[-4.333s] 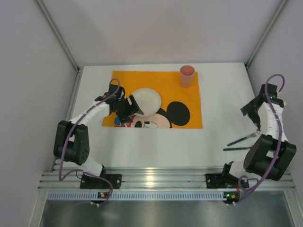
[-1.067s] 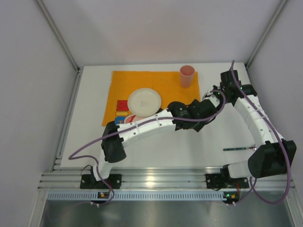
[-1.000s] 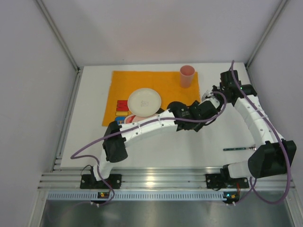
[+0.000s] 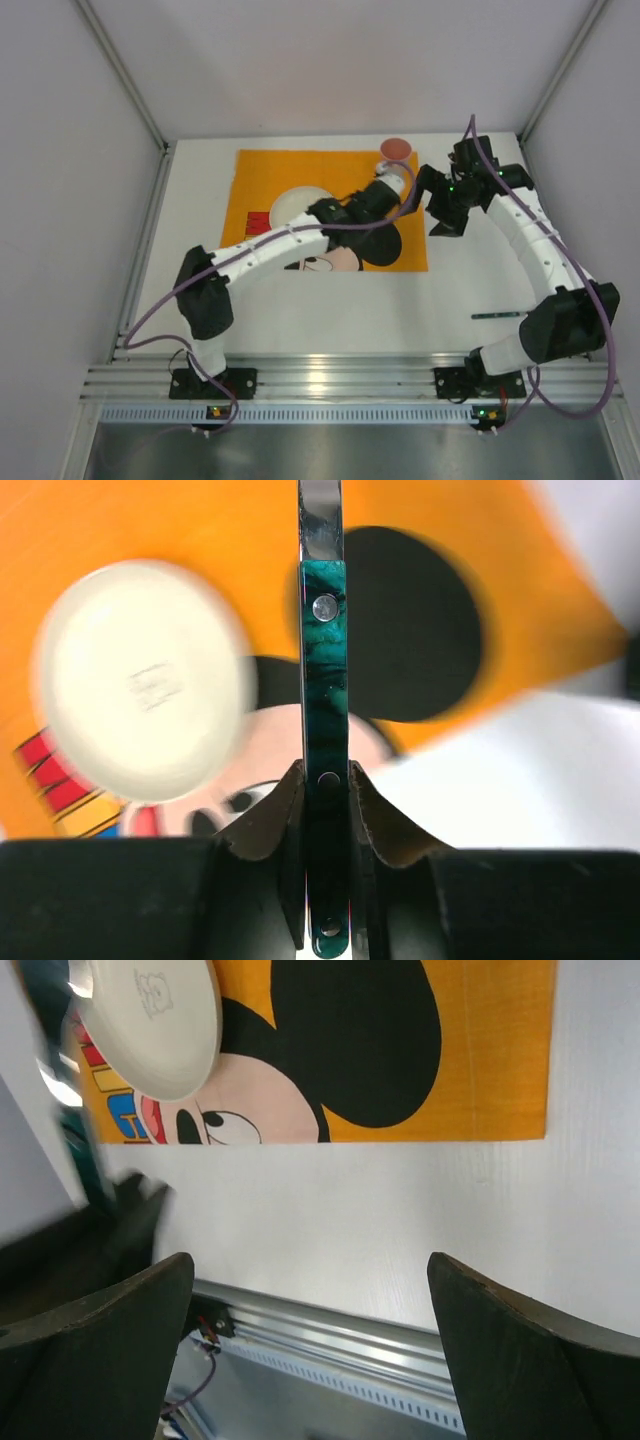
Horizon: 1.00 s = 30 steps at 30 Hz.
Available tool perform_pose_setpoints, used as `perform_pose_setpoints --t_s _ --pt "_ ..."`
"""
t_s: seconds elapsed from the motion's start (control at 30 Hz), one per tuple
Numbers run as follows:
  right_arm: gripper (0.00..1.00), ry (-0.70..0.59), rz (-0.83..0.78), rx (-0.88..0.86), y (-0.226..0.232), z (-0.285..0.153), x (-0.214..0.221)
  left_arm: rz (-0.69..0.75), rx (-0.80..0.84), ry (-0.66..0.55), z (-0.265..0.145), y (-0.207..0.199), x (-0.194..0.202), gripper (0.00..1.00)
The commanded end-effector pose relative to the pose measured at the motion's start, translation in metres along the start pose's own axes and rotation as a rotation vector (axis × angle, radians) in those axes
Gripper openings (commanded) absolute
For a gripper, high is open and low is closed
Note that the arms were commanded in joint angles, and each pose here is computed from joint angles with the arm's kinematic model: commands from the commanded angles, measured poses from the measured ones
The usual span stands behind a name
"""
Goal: Set the dinner table for one person
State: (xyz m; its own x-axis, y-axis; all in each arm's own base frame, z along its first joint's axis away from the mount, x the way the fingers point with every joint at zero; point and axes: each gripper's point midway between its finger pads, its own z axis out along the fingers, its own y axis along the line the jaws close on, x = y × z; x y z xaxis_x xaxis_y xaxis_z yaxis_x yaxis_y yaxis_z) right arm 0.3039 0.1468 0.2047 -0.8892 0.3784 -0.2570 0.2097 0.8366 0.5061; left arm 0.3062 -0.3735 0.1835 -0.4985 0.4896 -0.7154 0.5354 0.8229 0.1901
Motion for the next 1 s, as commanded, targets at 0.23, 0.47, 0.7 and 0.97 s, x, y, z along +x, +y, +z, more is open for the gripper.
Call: perform_pose_setpoints --t_s 0.23,0.47,0.7,0.97 --pt "1.00 -0.042 -0.043 0.001 -0.013 -0.051 0.020 -0.594 -0.164 0.102 0.031 0.264 0.072 0.00" --pt "1.00 -0.025 -0.039 0.023 -0.031 -0.048 0.037 -0.706 0.004 0.168 0.058 0.299 0.105 0.00" --pt "1.00 0.008 -0.027 0.051 -0.048 -0.040 0.048 -0.701 0.077 0.299 0.077 0.292 0.153 0.00" --pt "1.00 0.014 -0.021 0.079 -0.064 -0.035 0.048 -0.748 -0.070 0.421 0.080 0.300 0.199 0.13"
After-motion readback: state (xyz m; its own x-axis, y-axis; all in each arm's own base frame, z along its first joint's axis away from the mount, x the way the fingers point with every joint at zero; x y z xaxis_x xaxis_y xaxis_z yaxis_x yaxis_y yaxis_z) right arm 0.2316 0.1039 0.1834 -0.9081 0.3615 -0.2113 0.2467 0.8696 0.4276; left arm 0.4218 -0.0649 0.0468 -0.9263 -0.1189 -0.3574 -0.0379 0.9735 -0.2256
